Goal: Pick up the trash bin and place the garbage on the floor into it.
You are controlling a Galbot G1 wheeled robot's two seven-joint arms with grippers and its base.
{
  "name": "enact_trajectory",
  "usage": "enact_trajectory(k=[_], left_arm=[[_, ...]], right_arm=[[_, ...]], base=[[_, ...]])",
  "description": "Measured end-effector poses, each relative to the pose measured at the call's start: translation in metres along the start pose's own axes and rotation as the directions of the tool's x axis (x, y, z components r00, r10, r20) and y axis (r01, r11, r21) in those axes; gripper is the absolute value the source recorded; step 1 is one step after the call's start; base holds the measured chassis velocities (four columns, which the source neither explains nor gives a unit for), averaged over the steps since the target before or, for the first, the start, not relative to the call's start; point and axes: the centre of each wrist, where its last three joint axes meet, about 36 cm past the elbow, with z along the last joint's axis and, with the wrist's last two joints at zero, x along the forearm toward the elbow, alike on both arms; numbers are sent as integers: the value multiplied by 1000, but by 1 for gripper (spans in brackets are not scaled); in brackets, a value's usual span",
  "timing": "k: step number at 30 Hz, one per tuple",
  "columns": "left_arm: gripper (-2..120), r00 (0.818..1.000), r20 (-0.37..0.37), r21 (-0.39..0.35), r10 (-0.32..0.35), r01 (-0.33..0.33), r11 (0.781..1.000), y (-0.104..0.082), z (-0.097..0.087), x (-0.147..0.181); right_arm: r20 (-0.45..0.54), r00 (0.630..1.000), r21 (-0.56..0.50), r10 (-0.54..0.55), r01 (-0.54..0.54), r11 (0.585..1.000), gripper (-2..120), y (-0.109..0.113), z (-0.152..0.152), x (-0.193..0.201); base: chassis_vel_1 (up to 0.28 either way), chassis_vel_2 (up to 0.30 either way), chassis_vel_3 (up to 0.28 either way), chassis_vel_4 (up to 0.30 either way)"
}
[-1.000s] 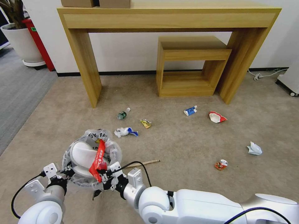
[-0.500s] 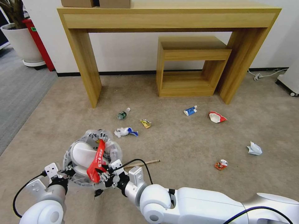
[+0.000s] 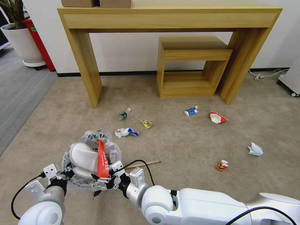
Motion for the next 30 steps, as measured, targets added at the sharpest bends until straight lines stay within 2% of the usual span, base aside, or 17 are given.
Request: enact_trajectory(k=[8, 20, 30], left_arm=[[0, 1000, 3, 3, 6, -6, 1000, -2, 0, 3], [0, 1000, 3, 2, -1, 1, 1000, 0, 0, 0], [0, 1000, -5, 5, -3, 3, 1000, 0, 4, -3]], right_arm=[[-3, 1000, 15, -24, 24, 1000, 100, 10, -5, -6], [42, 999, 29, -23, 22, 999, 100, 0, 3, -7], [82, 996, 30, -38, 36, 999, 100, 1, 2, -13]], base=[[0, 0, 0, 0], [0, 0, 0, 0], [0, 0, 0, 0]])
